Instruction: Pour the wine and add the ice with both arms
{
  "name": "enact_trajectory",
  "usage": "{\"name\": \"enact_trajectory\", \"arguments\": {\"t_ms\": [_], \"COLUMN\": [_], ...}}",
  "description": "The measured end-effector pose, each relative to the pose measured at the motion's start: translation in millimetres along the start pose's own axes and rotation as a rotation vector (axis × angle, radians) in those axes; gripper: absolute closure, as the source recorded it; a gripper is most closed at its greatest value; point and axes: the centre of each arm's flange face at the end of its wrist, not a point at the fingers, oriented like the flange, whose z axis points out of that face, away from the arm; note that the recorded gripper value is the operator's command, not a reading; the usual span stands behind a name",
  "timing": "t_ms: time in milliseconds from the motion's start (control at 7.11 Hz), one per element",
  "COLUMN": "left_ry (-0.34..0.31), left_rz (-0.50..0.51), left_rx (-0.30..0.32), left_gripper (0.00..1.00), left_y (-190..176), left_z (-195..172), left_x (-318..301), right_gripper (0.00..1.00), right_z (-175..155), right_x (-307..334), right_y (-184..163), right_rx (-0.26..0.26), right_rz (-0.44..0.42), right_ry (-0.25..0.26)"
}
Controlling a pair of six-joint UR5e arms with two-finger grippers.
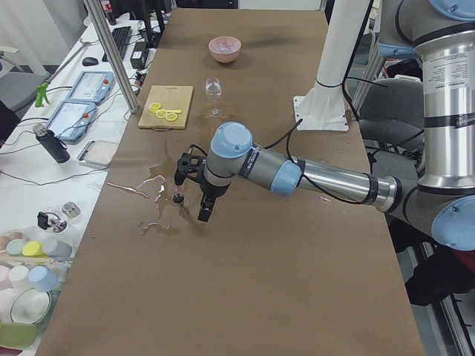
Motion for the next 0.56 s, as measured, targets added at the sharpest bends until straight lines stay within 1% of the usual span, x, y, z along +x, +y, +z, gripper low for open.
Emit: {"name": "enact_trajectory", "arguments": {"t_ms": [281,422,562], "left_ry": [0.042,0.057,0.057], "left_rz": [-0.008,-0.002,-0.001], "left_rx": [0.042,0.068,0.091], "left_gripper": [0.02,0.02,0.02], "left_y": [9.4,15.3,20.8], "left_z": [32.9,48.3,64.5], "left_x": [4.3,0.6,-0.9], "right_gripper": [0.0,0.0,0.0], "right_z": [-6.4,-9.6,-11.0], "right_x": [-39.7,-56.9,-82.5], "right_y": [-22.4,-30.4,-40.7], "right_rx": [0.01,0.007,-0.004], "right_rz": [-0.022,-0.034,-0.049], "right_ry": [-0.012,-0.018,-0.023]}}
